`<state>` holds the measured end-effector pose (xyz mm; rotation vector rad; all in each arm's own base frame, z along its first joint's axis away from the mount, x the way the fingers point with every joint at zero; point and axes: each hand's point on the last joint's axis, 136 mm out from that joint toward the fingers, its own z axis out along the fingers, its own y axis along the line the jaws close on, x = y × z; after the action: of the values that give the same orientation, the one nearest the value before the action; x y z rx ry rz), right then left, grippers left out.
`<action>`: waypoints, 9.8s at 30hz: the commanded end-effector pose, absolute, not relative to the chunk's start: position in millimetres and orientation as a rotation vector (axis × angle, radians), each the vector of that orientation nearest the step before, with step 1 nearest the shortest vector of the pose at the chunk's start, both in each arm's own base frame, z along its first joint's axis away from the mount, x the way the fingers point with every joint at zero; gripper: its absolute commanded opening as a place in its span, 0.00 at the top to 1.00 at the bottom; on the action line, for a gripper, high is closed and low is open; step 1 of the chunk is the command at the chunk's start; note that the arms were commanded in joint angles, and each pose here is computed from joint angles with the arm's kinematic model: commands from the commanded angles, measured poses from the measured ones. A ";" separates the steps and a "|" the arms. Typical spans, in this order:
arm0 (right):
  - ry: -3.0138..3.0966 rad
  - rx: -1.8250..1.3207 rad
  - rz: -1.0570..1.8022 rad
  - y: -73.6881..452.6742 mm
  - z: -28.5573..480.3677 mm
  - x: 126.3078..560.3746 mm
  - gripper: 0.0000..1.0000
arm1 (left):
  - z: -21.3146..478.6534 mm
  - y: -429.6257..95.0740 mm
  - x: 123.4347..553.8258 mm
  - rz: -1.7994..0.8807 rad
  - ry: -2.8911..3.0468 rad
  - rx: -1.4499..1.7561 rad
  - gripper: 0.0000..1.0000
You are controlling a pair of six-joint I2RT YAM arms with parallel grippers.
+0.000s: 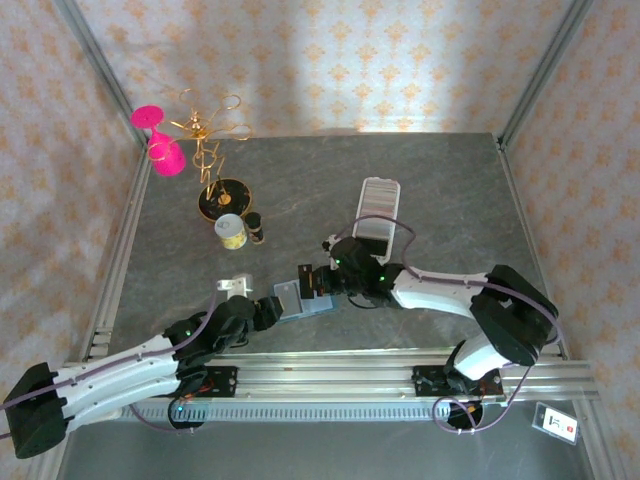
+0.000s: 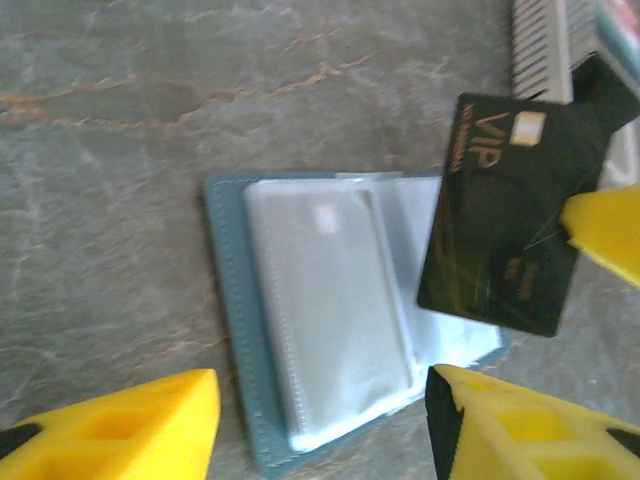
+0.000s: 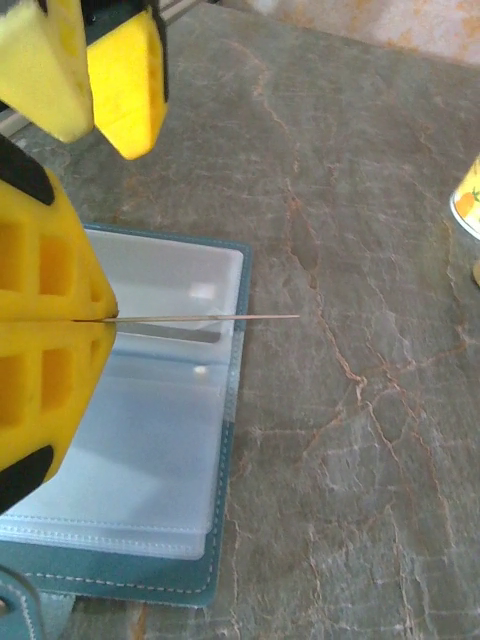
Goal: Put the credit cards into the card holder
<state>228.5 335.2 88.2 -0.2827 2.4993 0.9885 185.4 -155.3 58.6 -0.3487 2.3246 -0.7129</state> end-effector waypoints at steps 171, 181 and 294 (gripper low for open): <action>2.624 -0.161 0.695 319.8 44.4 212.1 0.92 | 32.5 -147.7 189.8 -0.655 2.403 -0.397 0.51; 2.568 0.014 0.736 284.4 62.2 195.7 0.69 | 32.0 -151.9 191.2 -0.676 2.400 -0.394 0.51; 1.784 -1.455 -0.352 163.3 130.6 363.2 0.27 | 89.8 -193.2 202.9 -0.915 2.290 -0.245 0.78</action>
<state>346.7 173.2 125.6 -1.3801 1.8800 -0.2029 202.3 -185.6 83.6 -0.2772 2.3132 -0.8583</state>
